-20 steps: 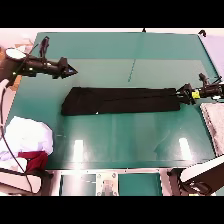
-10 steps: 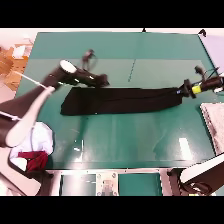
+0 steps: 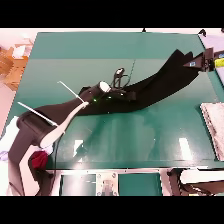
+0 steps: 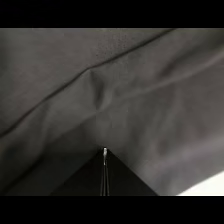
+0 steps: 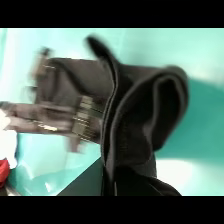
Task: Fold the shirts.
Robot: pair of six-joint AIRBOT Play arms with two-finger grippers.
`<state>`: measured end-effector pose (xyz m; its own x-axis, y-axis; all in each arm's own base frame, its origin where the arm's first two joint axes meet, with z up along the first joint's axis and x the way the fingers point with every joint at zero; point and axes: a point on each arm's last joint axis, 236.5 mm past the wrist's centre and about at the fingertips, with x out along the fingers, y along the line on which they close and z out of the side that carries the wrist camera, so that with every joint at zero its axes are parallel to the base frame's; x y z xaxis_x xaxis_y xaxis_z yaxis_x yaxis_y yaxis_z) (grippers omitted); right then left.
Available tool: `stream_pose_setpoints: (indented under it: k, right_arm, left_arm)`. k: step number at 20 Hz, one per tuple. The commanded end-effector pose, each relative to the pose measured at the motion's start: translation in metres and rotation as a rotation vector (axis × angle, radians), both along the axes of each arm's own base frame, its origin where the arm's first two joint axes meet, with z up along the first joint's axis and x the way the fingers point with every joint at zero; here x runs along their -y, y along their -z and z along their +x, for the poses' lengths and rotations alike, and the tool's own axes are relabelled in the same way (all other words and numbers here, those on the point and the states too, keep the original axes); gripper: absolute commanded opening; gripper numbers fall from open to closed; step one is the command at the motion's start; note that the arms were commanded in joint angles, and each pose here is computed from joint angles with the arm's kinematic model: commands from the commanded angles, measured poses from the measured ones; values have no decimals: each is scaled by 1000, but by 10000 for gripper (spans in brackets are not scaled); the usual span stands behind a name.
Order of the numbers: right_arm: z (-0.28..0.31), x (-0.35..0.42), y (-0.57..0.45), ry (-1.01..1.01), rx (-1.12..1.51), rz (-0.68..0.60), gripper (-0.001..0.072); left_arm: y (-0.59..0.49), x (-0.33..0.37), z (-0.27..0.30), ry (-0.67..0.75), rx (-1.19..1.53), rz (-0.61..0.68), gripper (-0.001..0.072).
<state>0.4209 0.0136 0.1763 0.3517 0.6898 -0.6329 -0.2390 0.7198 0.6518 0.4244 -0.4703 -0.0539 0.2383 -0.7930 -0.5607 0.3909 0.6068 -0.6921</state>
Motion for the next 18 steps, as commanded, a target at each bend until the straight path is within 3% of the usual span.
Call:
stream_pose_setpoints:
  k: [1, 4, 10, 12, 14, 18]
  right_arm:
    - [-15, -28, -32, -51, 65, 3, 18]
    - [-15, -33, -33, -47, 53, 14, 19]
    - [-15, -45, -45, -41, 44, 85, 19]
    - [-10, -64, -51, -44, 52, 120, 18]
    - [-7, -100, -51, -90, 61, 132, 18]
    - [2, -211, -21, -162, 74, 162, 19]
  left_arm:
    - [-8, 25, 6, -18, 2, -60, 28]
    - [-6, 25, 2, 2, -14, -60, 28]
    - [-51, -44, -2, 279, -121, -44, 25]
    - [-66, -107, 22, 258, -114, 105, 25]
    - [-80, -193, 42, 213, -76, 344, 25]
    - [-116, -335, 51, 75, -45, 665, 27]
